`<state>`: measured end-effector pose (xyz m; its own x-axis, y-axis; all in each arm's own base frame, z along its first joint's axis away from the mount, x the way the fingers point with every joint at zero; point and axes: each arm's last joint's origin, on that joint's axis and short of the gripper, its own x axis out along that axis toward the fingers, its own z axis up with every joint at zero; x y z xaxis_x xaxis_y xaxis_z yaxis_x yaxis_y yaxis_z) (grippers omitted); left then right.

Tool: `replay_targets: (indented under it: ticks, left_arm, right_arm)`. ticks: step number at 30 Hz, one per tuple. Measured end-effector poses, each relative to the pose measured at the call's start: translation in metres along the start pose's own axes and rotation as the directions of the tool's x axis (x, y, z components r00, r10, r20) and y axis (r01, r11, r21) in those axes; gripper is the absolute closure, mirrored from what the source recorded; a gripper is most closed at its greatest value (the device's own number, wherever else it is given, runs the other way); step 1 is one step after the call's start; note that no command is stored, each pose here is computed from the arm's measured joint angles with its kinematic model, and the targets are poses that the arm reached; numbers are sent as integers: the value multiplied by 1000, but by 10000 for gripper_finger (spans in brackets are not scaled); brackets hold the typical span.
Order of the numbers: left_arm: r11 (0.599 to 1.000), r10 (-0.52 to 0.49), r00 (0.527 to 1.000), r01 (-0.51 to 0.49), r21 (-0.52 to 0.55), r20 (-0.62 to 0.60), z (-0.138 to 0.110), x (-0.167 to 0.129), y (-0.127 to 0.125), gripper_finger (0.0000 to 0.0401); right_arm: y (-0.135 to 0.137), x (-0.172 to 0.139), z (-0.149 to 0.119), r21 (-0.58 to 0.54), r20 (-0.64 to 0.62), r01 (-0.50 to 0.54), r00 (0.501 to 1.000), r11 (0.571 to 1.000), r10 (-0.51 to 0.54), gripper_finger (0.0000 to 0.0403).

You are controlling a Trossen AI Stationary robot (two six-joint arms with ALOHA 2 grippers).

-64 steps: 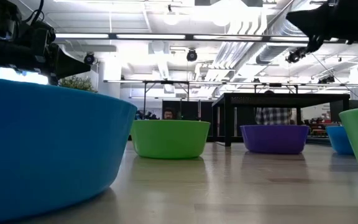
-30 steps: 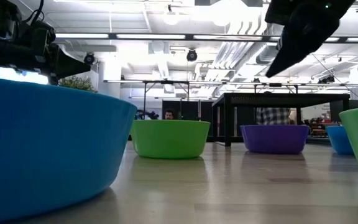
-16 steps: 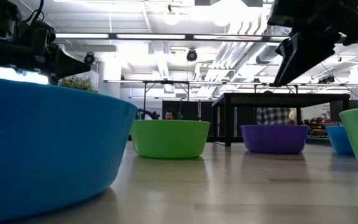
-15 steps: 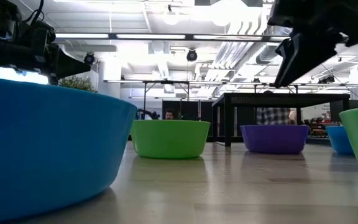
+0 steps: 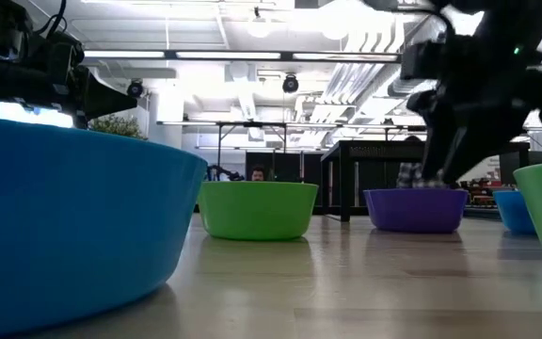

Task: Pick & Place Mini bowls
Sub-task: Put the violet bowl on the shelf

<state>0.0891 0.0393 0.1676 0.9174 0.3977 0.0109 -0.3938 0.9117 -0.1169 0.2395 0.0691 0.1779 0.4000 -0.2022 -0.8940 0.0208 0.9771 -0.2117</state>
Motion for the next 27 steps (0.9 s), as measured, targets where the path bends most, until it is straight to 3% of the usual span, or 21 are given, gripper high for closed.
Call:
replay_targets:
  ticks: [6,11,22,27]
  left_arm:
    - [1000,0,1000,0,0,0,0,0,0,400]
    - [1000,0,1000,0,0,0,0,0,0,400]
    - [1000,0,1000,0,0,0,0,0,0,400]
    - [1000,0,1000,0,0,0,0,0,0,400]
  right_arm:
    - [-6,18,0,-37,-68,34,997,999,-36,250]
    - [-11,27,0,-97,-108,3,994,995,-14,279]
    - [-21,27,2,-218,-108,-66,993,974,44,395]
    - [-21,21,2,-212,-97,-120,990,970,101,394]
